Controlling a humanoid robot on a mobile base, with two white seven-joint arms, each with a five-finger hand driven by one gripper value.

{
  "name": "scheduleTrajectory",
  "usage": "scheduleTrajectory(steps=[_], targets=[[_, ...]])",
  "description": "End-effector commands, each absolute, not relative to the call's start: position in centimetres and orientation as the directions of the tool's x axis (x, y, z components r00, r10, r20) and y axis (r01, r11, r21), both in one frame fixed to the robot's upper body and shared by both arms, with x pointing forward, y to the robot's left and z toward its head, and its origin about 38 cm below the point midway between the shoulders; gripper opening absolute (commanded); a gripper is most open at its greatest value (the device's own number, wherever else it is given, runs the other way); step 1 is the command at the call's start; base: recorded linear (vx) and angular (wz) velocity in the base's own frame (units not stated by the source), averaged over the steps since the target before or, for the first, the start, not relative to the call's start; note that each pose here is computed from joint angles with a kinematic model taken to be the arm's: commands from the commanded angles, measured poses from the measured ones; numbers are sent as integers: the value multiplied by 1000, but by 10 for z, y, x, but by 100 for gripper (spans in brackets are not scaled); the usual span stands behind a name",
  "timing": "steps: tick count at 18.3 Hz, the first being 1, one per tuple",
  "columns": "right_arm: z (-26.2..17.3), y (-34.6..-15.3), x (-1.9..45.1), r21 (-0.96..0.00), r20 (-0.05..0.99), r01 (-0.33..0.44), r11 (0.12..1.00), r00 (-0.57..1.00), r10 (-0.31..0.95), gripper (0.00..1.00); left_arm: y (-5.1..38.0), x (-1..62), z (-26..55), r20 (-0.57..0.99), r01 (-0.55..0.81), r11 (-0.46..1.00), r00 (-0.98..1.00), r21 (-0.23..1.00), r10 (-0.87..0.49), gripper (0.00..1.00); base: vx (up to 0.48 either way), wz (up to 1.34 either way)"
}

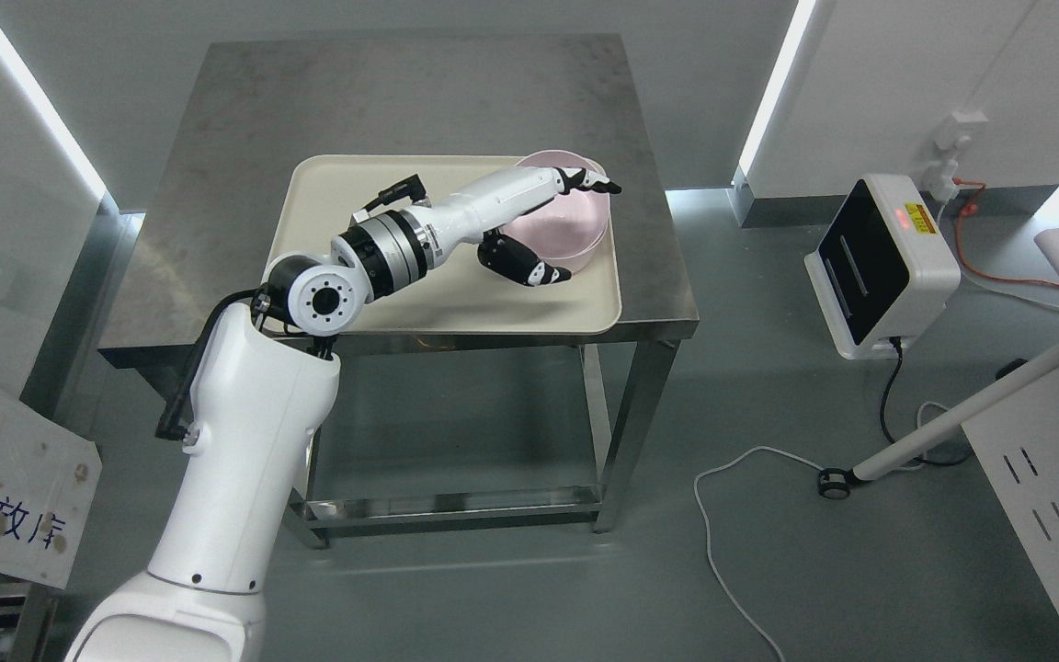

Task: Stack pink IKEA bowls on left shelf middle
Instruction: 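Reposition the left hand to grip the rim of the stacked bowls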

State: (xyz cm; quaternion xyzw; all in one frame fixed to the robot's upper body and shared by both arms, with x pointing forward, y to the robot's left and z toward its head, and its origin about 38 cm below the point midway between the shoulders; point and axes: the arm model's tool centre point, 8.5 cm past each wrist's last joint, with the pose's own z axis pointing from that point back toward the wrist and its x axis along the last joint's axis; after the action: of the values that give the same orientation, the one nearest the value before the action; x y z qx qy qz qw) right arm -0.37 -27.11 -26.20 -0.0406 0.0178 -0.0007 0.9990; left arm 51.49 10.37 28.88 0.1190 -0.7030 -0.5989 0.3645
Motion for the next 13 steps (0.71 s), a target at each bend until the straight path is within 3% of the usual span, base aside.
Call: scheduleTrajectory(steps=[1, 13], targets=[[-261, -282, -11, -99, -28, 10, 995, 1000, -13, 100, 97, 504, 268, 227, 207, 112, -695, 972, -683, 79, 0, 0], [-261, -282, -11, -99, -28, 10, 995, 1000, -13, 100, 90, 525, 299, 118, 156, 18, -657, 988, -745, 69, 0, 0]])
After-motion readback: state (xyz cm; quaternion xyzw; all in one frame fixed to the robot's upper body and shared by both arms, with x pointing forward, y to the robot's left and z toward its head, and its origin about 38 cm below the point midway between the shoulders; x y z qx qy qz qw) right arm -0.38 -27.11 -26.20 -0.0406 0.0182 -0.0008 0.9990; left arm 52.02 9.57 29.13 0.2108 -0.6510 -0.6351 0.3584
